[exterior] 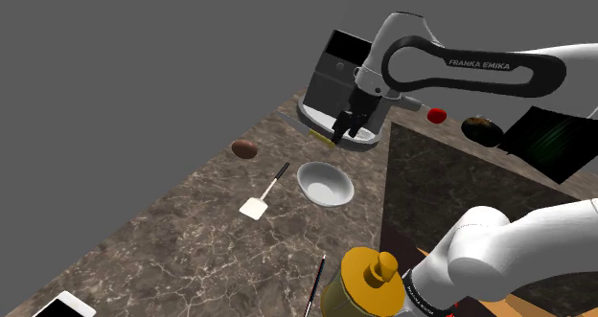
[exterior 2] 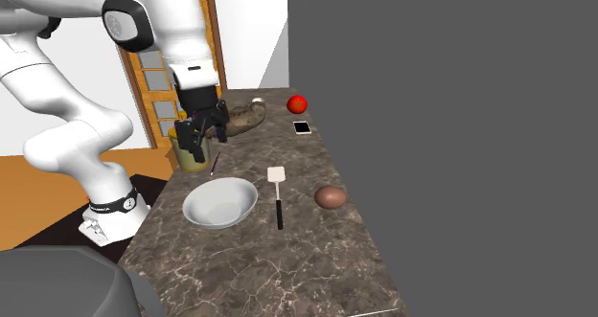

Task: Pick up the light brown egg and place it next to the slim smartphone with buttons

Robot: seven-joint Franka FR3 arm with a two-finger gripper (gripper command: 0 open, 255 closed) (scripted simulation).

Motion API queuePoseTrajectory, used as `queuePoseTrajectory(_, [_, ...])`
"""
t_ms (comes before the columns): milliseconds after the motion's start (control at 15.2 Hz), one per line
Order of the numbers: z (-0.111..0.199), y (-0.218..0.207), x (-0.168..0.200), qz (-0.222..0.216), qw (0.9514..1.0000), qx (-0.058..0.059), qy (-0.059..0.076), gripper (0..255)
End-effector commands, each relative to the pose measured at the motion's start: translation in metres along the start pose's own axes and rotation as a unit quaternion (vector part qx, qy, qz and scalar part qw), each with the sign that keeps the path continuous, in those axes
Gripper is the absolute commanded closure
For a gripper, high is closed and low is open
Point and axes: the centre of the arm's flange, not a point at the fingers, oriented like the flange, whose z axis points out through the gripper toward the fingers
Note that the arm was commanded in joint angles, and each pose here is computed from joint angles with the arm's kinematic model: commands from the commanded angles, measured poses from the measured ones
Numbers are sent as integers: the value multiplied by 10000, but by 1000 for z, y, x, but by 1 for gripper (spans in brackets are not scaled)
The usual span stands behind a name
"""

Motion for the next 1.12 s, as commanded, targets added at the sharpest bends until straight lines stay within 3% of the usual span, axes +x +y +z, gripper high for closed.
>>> queuePoseTrajectory(0, [14, -8, 19, -53, 10000, 31, 32, 0])
queuePoseTrajectory(1056, [124, -76, 176, -483, 9982, 281, 238, 0])
